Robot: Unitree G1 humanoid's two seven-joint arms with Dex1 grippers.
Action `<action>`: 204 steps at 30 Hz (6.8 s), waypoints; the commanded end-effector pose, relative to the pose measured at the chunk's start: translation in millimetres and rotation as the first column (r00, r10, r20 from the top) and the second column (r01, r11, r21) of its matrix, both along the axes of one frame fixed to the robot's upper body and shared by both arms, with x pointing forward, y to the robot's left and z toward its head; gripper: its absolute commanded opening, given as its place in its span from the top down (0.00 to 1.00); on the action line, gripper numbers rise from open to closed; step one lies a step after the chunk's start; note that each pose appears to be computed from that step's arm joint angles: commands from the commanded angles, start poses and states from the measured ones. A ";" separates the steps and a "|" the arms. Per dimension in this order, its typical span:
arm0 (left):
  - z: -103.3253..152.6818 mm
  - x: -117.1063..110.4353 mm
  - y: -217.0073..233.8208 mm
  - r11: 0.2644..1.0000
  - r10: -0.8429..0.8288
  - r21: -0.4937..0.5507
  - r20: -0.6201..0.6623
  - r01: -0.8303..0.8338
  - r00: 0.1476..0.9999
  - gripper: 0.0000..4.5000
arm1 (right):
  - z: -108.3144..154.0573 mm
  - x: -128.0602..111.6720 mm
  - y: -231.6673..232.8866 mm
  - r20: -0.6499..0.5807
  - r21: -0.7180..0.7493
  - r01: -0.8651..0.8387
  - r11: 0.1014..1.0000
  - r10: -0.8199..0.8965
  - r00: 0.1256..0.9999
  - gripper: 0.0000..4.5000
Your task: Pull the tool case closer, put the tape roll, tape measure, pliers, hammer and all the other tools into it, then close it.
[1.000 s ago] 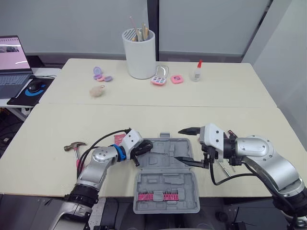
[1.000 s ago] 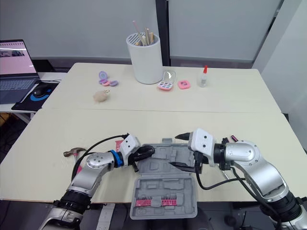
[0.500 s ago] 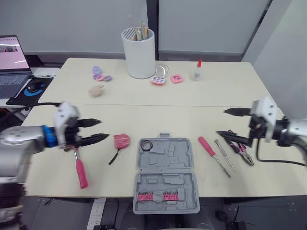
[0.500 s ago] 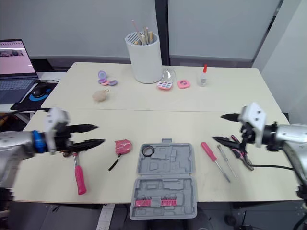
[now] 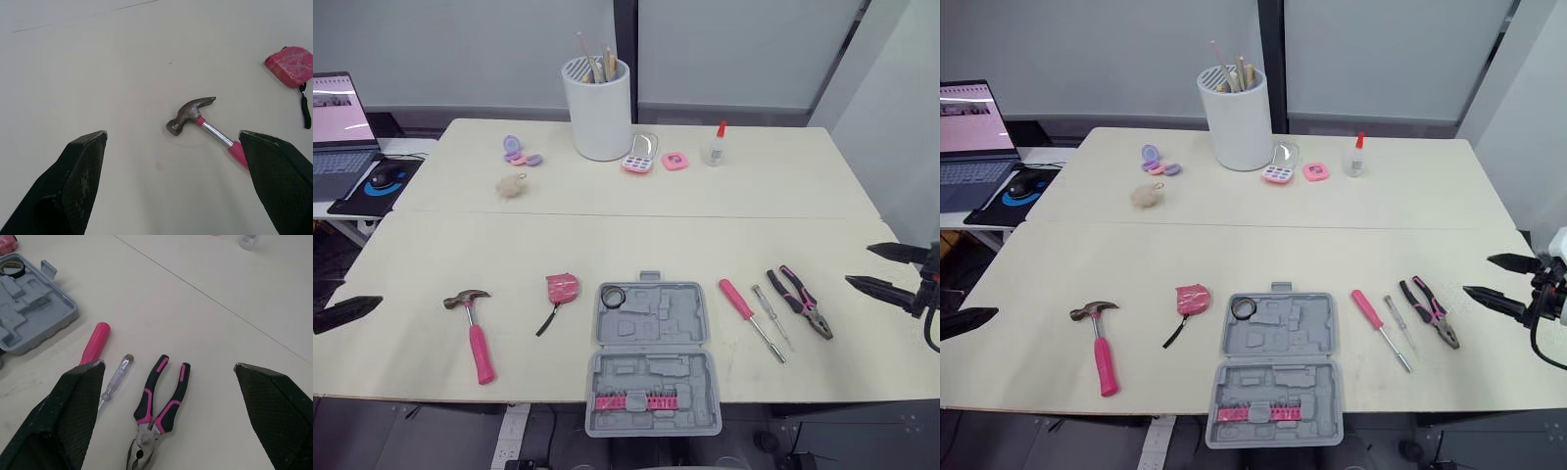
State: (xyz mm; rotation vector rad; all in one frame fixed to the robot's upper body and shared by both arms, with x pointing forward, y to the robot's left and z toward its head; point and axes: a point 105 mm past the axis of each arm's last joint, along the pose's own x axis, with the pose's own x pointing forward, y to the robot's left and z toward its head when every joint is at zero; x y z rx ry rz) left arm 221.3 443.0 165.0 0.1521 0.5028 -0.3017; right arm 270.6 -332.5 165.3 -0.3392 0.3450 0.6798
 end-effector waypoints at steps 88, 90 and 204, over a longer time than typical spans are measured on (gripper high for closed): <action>-158.5 56.6 -243.1 0.985 0.174 -0.008 0.047 -0.174 0.984 0.01 | 54.3 0.9 244.5 0.269 0.035 -0.667 0.744 0.636 0.723 0.00; -161.3 54.2 -240.4 0.979 0.205 -0.011 0.029 -0.205 0.978 0.01 | 53.6 2.9 244.6 0.271 0.032 -0.663 0.748 0.632 0.726 0.00; -120.8 8.5 -182.7 0.541 -0.836 0.203 0.023 0.816 0.548 0.01 | 30.0 -17.4 260.7 0.175 0.038 -0.736 0.676 0.720 0.671 0.00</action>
